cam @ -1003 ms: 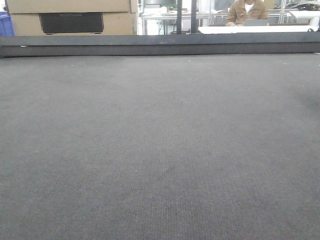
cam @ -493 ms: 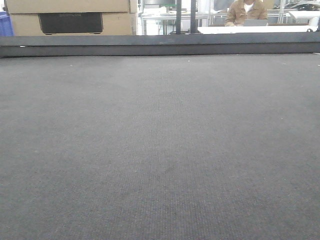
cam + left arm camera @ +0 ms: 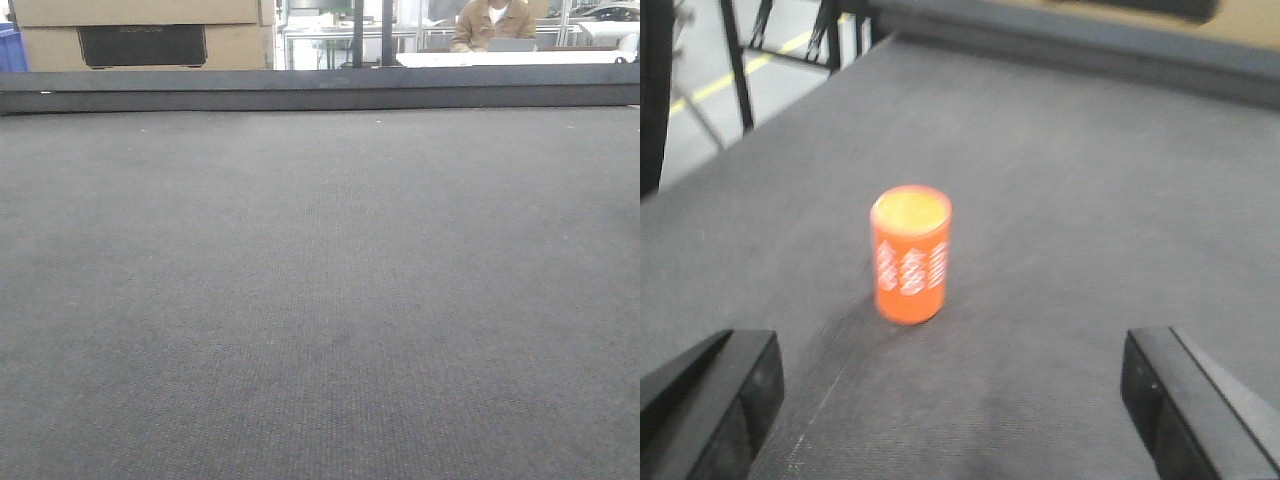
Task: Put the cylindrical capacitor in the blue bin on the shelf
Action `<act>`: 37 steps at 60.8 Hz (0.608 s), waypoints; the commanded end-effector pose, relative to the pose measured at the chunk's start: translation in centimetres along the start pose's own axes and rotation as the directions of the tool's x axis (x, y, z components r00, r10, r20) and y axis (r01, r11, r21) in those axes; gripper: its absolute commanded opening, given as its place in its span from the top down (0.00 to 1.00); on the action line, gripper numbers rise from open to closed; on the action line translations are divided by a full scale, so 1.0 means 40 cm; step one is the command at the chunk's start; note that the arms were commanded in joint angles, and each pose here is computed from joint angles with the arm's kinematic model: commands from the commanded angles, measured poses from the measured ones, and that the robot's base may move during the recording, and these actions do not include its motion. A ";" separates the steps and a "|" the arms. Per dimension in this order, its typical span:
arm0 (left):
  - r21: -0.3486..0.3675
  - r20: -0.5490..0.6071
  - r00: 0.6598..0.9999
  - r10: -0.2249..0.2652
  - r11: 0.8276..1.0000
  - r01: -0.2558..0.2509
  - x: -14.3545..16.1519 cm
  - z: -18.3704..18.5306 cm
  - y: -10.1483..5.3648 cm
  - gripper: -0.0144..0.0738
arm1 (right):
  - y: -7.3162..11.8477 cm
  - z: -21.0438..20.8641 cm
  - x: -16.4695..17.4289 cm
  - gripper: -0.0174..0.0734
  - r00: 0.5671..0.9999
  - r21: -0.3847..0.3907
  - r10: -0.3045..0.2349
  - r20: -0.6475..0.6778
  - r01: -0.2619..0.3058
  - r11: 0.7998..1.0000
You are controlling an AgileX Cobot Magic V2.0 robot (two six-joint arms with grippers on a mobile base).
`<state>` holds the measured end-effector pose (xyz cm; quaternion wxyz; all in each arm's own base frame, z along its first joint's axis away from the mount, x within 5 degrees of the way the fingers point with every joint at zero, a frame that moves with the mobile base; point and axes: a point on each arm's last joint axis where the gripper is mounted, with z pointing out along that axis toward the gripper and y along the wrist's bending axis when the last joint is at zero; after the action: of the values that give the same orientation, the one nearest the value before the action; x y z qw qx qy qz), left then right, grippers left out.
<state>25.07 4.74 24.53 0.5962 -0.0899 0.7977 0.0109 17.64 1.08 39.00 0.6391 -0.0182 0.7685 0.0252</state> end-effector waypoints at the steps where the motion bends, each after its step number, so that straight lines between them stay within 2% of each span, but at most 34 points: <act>1: 0.014 0.029 0.999 -0.026 1.000 0.026 0.011 0.062 0.009 0.17 | 0.002 -0.001 -0.008 0.99 1.000 -0.004 -0.004 0.028 0.004 1.000; 8: 0.034 0.026 0.999 -0.035 0.999 0.034 0.036 0.154 0.014 0.17 | 0.002 -0.001 -0.010 0.99 0.999 -0.004 -0.004 0.036 0.004 1.000; 24: 0.021 -0.012 0.998 -0.057 0.998 0.058 0.071 0.347 0.036 0.17 | 0.002 0.009 -0.008 0.99 1.000 -0.004 -0.004 0.031 0.004 1.000; 37: 0.015 -0.008 0.998 -0.055 0.998 0.055 0.079 0.444 0.048 0.17 | 0.002 0.009 -0.008 0.99 1.000 -0.005 -0.001 0.032 0.002 1.000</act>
<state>39.61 8.06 16.38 0.5846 -0.1028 0.8047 -0.0117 18.02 1.18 38.81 0.6378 -0.0198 0.7695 0.0265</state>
